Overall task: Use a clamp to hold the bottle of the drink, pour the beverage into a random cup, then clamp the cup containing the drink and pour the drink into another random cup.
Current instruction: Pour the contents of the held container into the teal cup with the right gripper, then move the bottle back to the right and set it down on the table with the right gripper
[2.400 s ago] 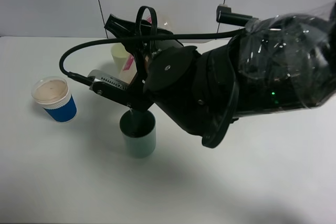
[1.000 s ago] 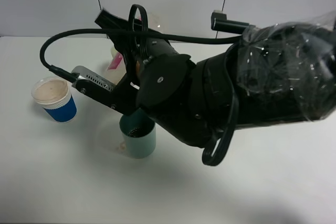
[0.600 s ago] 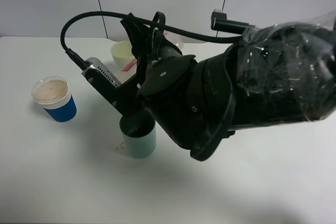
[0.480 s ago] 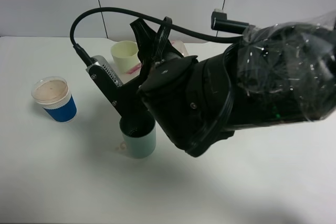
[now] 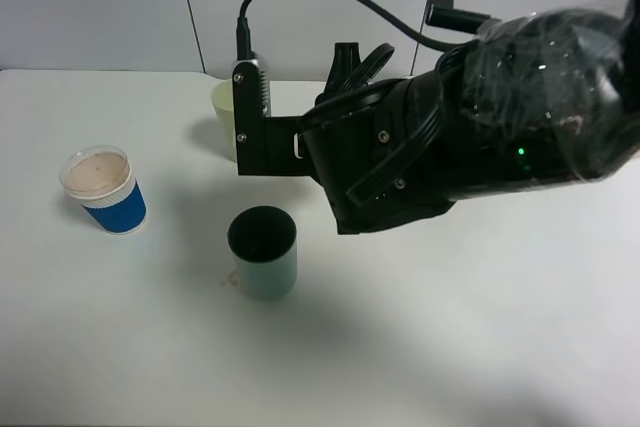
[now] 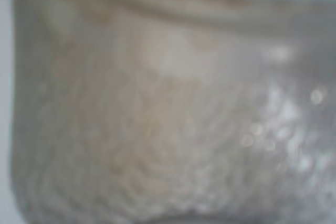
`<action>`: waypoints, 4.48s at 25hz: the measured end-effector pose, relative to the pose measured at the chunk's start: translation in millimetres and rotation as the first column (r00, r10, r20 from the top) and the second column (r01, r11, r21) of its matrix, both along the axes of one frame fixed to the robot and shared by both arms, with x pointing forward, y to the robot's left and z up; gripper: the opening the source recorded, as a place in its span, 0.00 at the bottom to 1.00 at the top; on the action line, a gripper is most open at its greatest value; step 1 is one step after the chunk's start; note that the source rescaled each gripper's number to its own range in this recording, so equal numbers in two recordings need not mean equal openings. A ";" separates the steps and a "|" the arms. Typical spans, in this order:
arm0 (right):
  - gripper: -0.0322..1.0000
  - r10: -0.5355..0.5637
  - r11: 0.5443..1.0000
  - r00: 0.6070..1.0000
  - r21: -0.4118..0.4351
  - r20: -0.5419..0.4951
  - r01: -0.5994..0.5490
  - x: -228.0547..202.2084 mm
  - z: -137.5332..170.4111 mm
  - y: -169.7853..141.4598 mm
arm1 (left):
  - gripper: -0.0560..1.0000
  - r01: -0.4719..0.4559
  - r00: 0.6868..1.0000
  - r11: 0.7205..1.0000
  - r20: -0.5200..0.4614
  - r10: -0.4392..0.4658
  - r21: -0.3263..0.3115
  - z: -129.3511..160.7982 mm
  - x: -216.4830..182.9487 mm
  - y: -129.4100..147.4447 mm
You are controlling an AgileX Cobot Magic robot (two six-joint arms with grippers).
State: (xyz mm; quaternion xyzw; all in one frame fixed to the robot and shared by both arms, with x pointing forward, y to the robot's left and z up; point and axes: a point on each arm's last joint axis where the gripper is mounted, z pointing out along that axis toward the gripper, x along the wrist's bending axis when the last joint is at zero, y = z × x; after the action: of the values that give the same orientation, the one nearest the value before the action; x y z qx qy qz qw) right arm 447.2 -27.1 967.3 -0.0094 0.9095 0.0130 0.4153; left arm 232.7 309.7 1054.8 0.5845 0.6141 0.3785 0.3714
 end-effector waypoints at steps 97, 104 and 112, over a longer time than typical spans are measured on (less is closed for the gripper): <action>0.03 -0.349 0.258 0.925 0.933 -0.151 0.250 170.5 -67.4 -175.5 | 1.00 0.000 1.000 1.000 0.000 0.000 0.000 0.0 0.0 0.0; 0.03 -0.346 0.210 0.924 0.946 -0.164 0.247 171.9 -80.2 -174.4 | 1.00 0.000 1.000 1.000 0.000 0.000 0.000 0.0 0.0 0.0; 0.03 -0.364 0.201 0.913 0.941 -0.186 0.272 172.0 -83.2 -175.9 | 1.00 0.000 1.000 1.000 0.000 0.000 0.000 0.0 0.0 0.0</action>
State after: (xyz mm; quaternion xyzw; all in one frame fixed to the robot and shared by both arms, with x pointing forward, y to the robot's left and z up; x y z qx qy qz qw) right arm 619.2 -203.0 884.1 0.4273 0.6822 0.4679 0.3648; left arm 232.7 309.7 1054.8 0.5845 0.6141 0.3785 0.3714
